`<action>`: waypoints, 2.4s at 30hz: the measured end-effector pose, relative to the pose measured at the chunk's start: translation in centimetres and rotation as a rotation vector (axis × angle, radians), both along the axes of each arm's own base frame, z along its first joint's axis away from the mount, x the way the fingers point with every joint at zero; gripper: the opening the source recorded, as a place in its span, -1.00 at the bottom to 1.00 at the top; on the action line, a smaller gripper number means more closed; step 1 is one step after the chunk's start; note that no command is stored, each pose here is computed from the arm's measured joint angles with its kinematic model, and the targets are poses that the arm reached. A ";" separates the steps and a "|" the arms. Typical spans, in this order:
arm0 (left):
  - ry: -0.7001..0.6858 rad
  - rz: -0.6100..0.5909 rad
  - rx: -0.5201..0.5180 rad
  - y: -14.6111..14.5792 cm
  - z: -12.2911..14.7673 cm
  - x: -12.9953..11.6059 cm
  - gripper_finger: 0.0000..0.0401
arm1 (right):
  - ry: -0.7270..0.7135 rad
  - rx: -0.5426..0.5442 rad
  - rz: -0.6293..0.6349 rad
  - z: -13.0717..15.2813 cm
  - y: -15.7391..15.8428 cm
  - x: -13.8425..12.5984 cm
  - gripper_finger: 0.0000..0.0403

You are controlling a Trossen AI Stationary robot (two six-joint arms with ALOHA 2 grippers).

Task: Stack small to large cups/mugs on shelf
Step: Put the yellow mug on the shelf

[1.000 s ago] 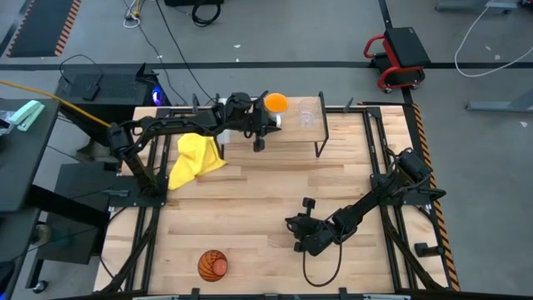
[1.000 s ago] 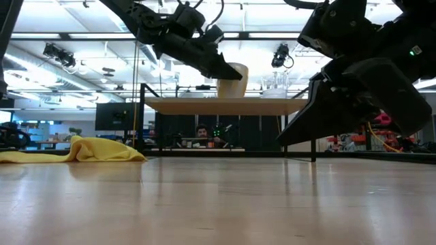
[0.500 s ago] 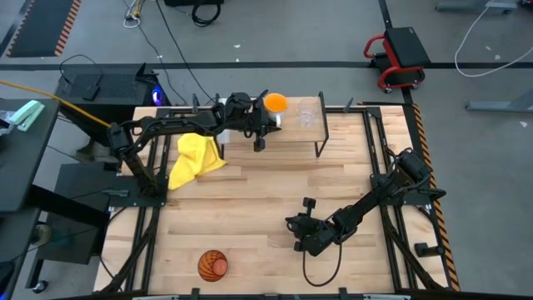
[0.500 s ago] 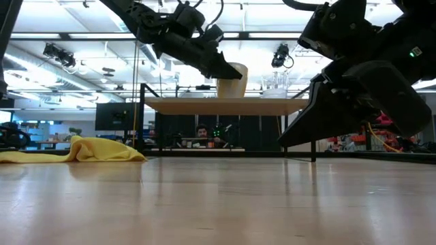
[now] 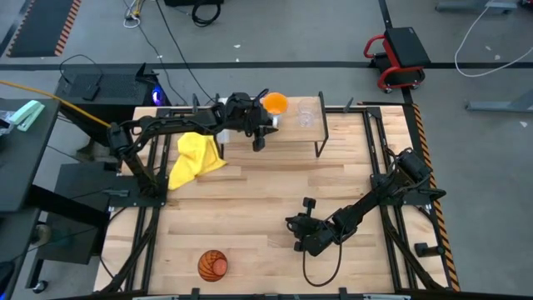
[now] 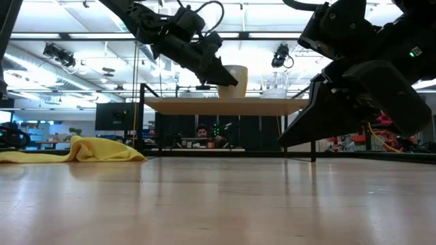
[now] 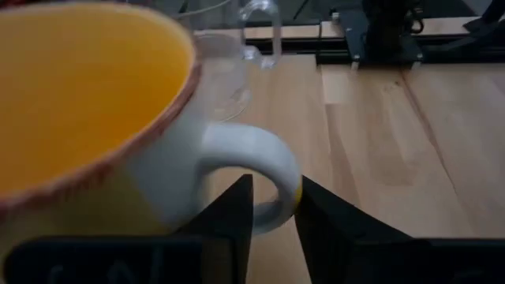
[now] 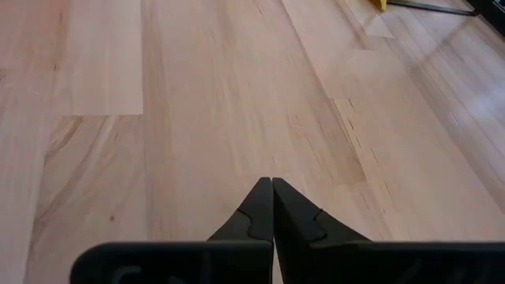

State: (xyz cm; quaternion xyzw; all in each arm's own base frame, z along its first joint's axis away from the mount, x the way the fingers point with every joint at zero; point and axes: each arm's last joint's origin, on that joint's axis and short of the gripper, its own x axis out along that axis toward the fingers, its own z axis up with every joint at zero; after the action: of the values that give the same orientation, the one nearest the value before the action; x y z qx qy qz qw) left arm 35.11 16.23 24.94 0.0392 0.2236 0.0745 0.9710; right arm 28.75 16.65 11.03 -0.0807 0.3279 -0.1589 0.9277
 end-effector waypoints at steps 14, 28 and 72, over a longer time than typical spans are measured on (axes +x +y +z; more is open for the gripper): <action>0.000 0.000 0.000 0.0 0.0 0.0 -0.56 | -0.001 0.001 -0.001 0.0 0.0 0.0 -0.98; -0.005 -0.001 0.000 0.0 0.0 0.1 -0.49 | -0.001 0.002 -0.002 0.0 0.0 0.0 -0.98; 0.008 0.019 -0.018 -0.3 1.0 -0.7 -0.25 | -0.002 0.002 -0.002 0.0 0.0 0.0 -0.91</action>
State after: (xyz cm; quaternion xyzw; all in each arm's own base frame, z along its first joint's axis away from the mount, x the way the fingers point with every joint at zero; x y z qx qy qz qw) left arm 34.36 15.88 25.91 0.0286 0.2284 0.0813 0.9697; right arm 28.75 16.65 11.03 -0.0793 0.3273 -0.1597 0.9279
